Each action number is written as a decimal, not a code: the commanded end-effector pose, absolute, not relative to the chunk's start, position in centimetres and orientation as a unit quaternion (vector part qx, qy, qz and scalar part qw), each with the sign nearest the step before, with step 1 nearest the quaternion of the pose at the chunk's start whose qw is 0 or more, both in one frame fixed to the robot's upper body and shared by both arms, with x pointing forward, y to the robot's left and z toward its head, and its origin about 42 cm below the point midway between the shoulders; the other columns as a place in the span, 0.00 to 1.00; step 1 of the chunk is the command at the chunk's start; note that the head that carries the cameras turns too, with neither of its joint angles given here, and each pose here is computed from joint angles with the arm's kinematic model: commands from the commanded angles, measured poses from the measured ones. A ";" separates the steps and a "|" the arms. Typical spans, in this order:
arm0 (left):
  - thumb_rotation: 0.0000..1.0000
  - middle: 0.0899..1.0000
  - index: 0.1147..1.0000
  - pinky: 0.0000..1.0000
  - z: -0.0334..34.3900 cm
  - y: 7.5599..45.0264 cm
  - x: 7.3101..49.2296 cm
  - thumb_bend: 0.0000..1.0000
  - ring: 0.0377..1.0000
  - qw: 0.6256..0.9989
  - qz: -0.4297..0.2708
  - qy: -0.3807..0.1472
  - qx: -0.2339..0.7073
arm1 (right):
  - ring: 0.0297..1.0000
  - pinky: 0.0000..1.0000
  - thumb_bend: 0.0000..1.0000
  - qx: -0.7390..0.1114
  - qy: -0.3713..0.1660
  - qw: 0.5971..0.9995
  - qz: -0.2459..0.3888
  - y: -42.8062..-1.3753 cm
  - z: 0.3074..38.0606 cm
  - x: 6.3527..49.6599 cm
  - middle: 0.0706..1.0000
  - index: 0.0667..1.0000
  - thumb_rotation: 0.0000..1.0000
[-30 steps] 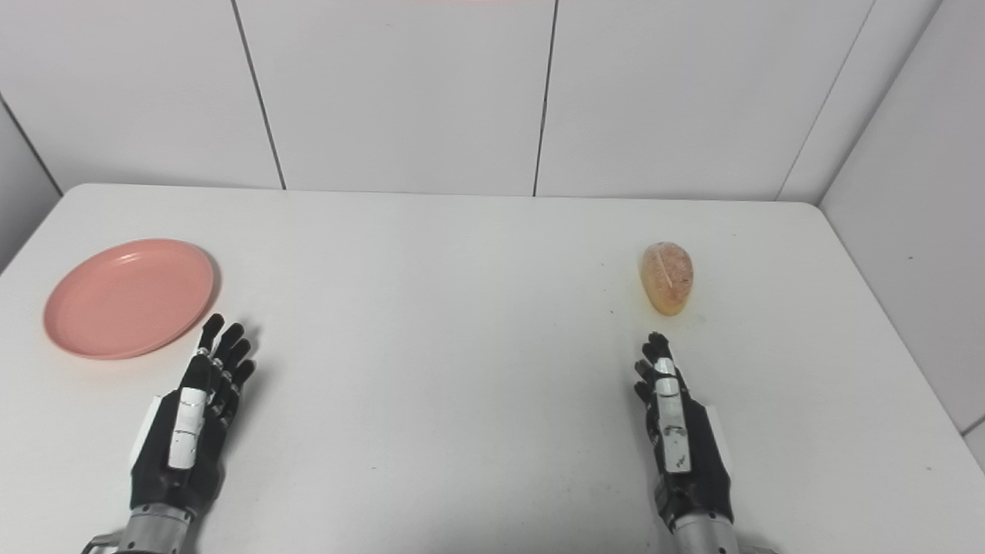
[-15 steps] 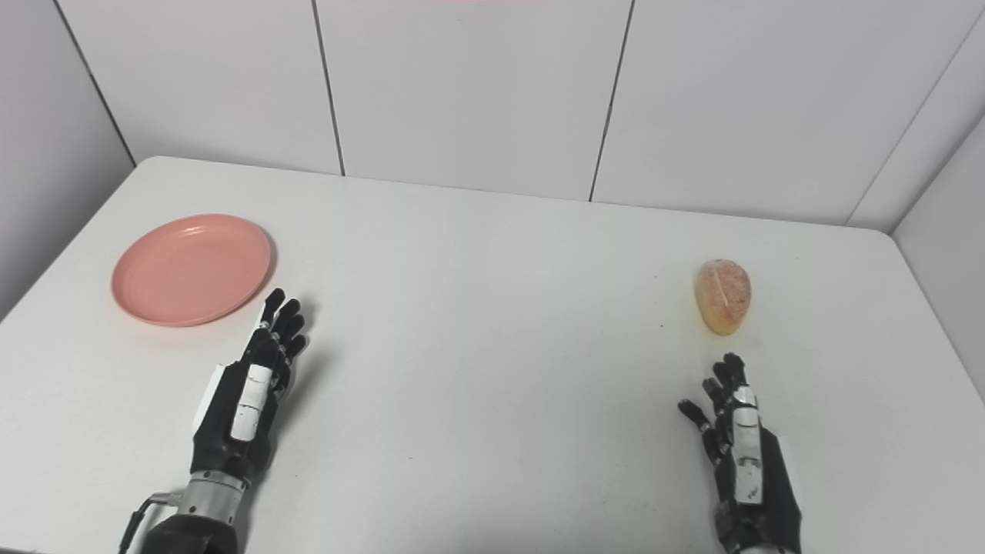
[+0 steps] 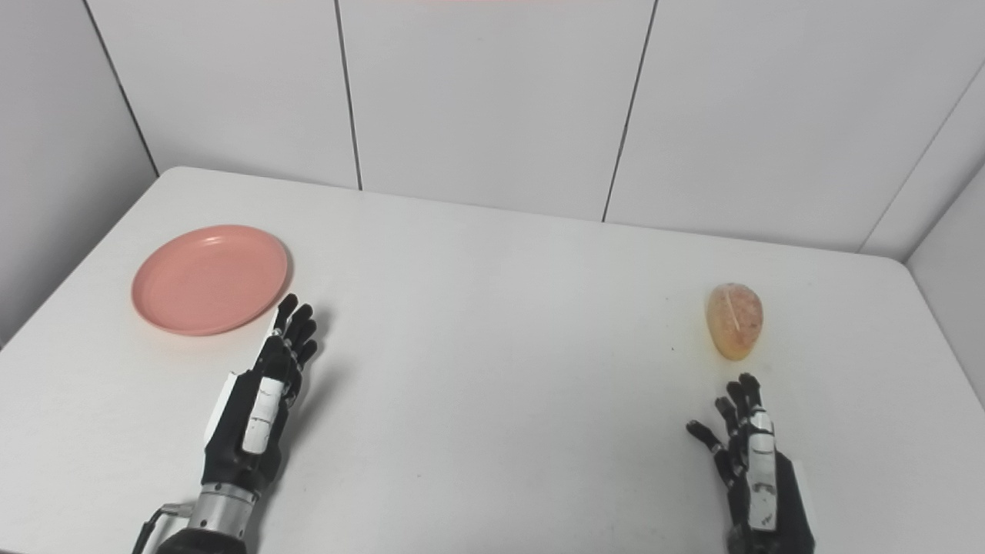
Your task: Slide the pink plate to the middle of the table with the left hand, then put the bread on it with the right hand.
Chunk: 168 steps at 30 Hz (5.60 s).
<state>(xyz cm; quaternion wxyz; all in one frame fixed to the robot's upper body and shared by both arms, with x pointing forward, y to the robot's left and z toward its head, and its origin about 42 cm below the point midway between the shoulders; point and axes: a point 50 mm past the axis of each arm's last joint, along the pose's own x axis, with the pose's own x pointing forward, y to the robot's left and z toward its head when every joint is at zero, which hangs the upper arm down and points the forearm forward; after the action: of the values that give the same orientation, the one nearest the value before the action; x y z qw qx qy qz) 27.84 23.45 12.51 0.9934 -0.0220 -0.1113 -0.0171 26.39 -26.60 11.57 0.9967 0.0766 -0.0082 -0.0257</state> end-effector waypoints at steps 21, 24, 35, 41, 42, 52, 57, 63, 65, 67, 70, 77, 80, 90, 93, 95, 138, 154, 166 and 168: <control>0.90 1.00 1.00 1.00 7.7 21.7 27.5 0.81 1.00 0.997 -0.022 -0.057 -0.042 | 1.00 1.00 0.75 0.078 0.014 0.997 -0.021 -26.9 9.0 26.6 1.00 1.00 1.00; 0.90 1.00 1.00 1.00 7.7 21.7 27.5 0.81 1.00 0.997 -0.020 -0.060 -0.041 | 1.00 1.00 0.75 0.078 0.014 0.997 -0.020 -26.9 9.1 26.6 1.00 1.00 1.00; 0.88 0.97 1.00 1.00 8.5 21.6 27.5 0.76 0.97 0.993 -0.004 -0.106 -0.047 | 1.00 1.00 0.72 0.084 0.017 0.996 -0.007 -26.6 9.1 26.3 1.00 1.00 1.00; 0.87 0.96 1.00 1.00 11.2 21.4 28.9 0.84 0.96 0.988 0.004 -0.130 -0.078 | 0.99 1.00 0.72 0.086 0.018 0.996 -0.007 -26.8 9.2 25.9 1.00 1.00 1.00; 0.87 0.96 1.00 1.00 12.0 21.5 29.2 0.85 0.96 0.988 0.004 -0.135 -0.081 | 0.99 1.00 0.71 0.086 0.019 0.996 -0.008 -26.8 9.2 25.8 1.00 1.00 1.00; 0.87 0.96 0.97 0.99 20.4 23.7 31.9 0.87 0.96 0.983 0.000 -0.165 -0.075 | 0.98 1.00 0.72 0.086 0.021 0.996 -0.009 -26.7 9.4 25.6 1.00 1.00 1.00; 0.87 0.97 0.99 1.00 22.9 25.9 33.3 0.89 0.97 0.978 0.000 -0.200 -0.055 | 0.98 1.00 0.72 0.083 0.020 0.996 -0.009 -26.6 9.3 25.6 1.00 1.00 1.00; 0.90 0.92 0.95 0.97 26.4 26.3 33.0 0.85 0.93 0.968 0.015 -0.244 -0.057 | 0.98 1.00 0.69 0.081 0.020 0.996 -0.006 -26.4 9.3 25.7 1.00 1.00 1.00; 0.91 0.90 0.94 0.96 27.2 26.4 33.0 0.86 0.92 0.966 0.022 -0.251 -0.058 | 0.98 1.00 0.69 0.080 0.022 0.997 -0.007 -26.4 9.3 25.7 1.00 1.00 1.00; 0.91 0.90 0.93 0.95 27.9 26.9 33.1 0.86 0.92 0.964 0.026 -0.257 -0.060 | 0.98 1.00 0.69 0.080 0.023 0.997 -0.008 -26.3 9.3 25.6 0.99 1.00 1.00; 0.90 0.93 0.96 0.96 28.9 28.3 33.5 0.87 0.95 0.961 0.026 -0.269 -0.054 | 0.97 1.00 0.70 0.081 0.023 0.996 -0.008 -26.2 9.4 25.6 0.99 1.00 1.00; 0.89 0.86 0.86 0.83 30.3 33.1 35.8 0.90 0.86 0.958 0.044 -0.283 0.010 | 0.97 1.00 0.69 0.076 0.022 0.997 -0.009 -26.2 9.4 25.5 0.99 1.00 1.00; 0.89 0.86 0.86 0.81 30.7 34.8 36.7 0.91 0.85 0.957 0.053 -0.285 0.029 | 0.97 1.00 0.69 0.075 0.023 0.997 -0.009 -26.2 9.4 25.4 0.99 1.00 1.00; 0.88 0.82 0.84 0.75 32.1 38.7 38.8 0.94 0.82 0.950 0.079 -0.298 0.044 | 0.97 1.00 0.70 0.073 0.025 0.997 -0.006 -26.2 9.2 25.4 0.99 1.00 1.00; 0.88 0.82 0.83 0.78 32.5 39.7 39.1 0.94 0.82 0.951 0.084 -0.295 0.043 | 0.97 1.00 0.70 0.072 0.026 0.997 -0.005 -26.1 9.3 25.4 0.99 1.00 1.00; 0.91 0.83 0.82 0.82 32.7 40.3 39.3 0.90 0.85 0.952 0.091 -0.291 0.040 | 0.97 1.00 0.71 0.072 0.027 0.997 -0.004 -26.1 9.2 25.4 0.99 1.00 1.00; 0.80 0.76 0.77 0.64 20.7 48.3 43.8 1.00 0.75 0.964 0.180 -0.193 -0.020 | 0.97 1.00 0.75 0.066 0.032 0.997 -0.007 -26.1 9.2 25.2 0.98 0.99 1.00; 0.80 0.71 0.72 0.65 20.9 49.2 43.6 1.00 0.73 0.965 0.186 -0.187 -0.009 | 0.97 1.00 0.74 0.064 0.032 0.997 -0.007 -26.2 9.1 25.3 0.98 1.00 1.00; 0.79 0.74 0.74 0.67 20.9 48.6 44.4 1.00 0.76 0.969 0.178 -0.168 0.005 | 0.97 1.00 0.75 0.065 0.033 0.997 -0.006 -26.2 9.2 25.2 0.98 1.00 1.00; 0.79 0.75 0.75 0.68 21.0 48.5 44.5 1.00 0.76 0.970 0.174 -0.168 0.008 | 0.97 1.00 0.75 0.065 0.032 0.997 -0.005 -26.2 9.2 25.2 0.98 1.00 1.00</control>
<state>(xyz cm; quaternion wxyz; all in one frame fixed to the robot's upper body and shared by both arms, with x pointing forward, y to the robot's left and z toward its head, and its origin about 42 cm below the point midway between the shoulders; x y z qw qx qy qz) 43.01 47.81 16.80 0.9772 -0.0143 -0.1140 0.1787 26.52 -26.02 11.35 0.9975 0.0624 -0.0324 -0.0031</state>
